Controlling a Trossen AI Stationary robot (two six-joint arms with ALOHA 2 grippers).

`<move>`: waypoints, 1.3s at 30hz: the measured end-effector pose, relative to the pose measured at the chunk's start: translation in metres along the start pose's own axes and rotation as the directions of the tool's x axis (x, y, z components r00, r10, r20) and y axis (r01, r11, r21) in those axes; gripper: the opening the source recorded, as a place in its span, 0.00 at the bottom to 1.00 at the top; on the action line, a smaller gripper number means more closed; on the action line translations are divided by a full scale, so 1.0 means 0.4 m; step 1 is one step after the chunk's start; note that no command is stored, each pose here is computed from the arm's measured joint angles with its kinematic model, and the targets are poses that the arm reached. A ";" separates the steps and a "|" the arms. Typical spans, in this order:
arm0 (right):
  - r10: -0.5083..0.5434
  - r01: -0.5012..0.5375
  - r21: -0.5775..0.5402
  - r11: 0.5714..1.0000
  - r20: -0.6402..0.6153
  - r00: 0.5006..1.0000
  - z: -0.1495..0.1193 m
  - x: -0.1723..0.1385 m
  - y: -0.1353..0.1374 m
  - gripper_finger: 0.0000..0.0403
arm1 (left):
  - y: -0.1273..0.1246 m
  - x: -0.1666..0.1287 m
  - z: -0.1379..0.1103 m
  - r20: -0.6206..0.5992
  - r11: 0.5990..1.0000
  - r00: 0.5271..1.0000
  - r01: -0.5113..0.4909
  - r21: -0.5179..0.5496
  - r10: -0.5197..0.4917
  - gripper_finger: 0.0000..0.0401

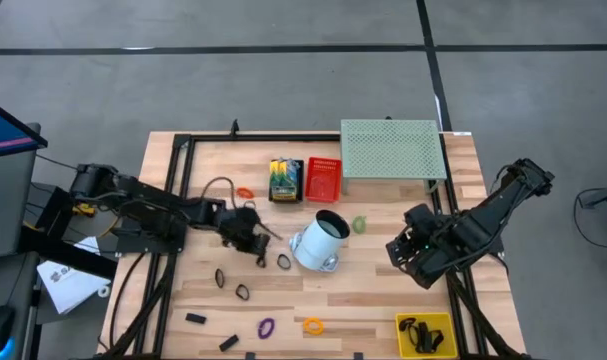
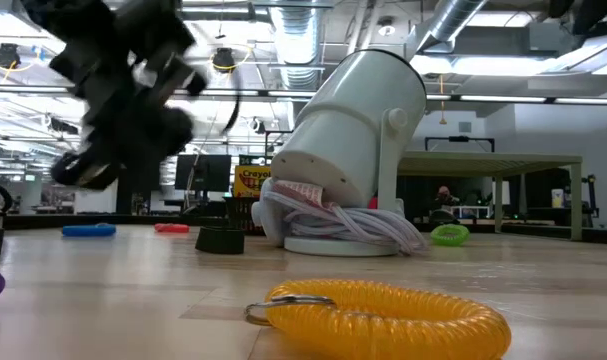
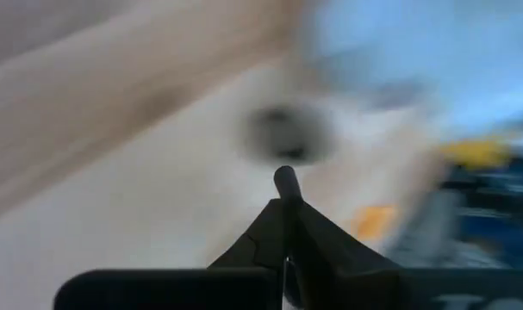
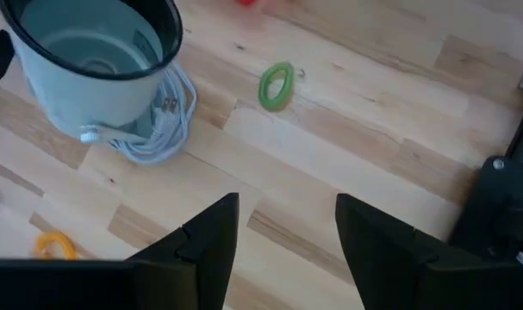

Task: Pick & Place Office Desk Supplies
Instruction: Put the black rubber band into the yellow bin

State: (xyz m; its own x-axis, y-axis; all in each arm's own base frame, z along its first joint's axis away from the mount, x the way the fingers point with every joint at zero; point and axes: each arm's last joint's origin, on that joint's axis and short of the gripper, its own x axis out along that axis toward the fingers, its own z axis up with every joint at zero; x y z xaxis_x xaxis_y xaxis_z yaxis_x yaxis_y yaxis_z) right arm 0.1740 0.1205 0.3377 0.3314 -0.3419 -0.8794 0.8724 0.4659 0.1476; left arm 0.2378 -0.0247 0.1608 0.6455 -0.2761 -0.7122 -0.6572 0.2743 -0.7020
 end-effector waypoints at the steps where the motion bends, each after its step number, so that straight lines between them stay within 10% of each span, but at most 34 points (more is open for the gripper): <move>1: 0.015 -0.015 0.012 1.000 0.020 1.000 0.004 -0.003 -0.002 0.47 | -0.023 -0.018 0.012 0.035 0.995 0.995 0.096 0.013 -0.096 0.01; 8: 0.257 -0.328 0.216 0.920 0.302 0.918 0.078 -0.065 -0.037 0.47 | -0.144 -0.162 0.106 0.363 0.777 0.693 0.603 0.182 -0.623 0.01; 16: 0.403 -0.592 0.282 0.755 0.512 0.759 0.157 -0.124 -0.078 0.47 | -0.273 -0.251 0.189 0.490 0.684 0.505 0.658 0.314 -0.710 0.00; 30: 0.516 -0.711 0.177 0.680 0.574 0.636 0.235 -0.094 0.016 0.55 | -0.459 -0.185 0.285 0.416 0.635 0.486 0.663 0.397 -0.768 0.00; 39: 0.552 -0.712 0.144 0.687 0.534 0.641 0.263 -0.039 0.082 0.54 | -0.494 -0.193 0.297 0.406 0.610 0.460 0.663 0.435 -0.790 0.01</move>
State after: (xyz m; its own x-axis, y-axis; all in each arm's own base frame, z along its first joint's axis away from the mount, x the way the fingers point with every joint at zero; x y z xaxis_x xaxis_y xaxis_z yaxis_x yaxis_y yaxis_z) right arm 0.2351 0.0552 0.4040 0.8856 -0.3975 -0.2400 0.4152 0.4463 0.7927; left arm 0.3642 0.0519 0.3541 0.9739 0.0303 0.2248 0.1961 0.3850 -0.9018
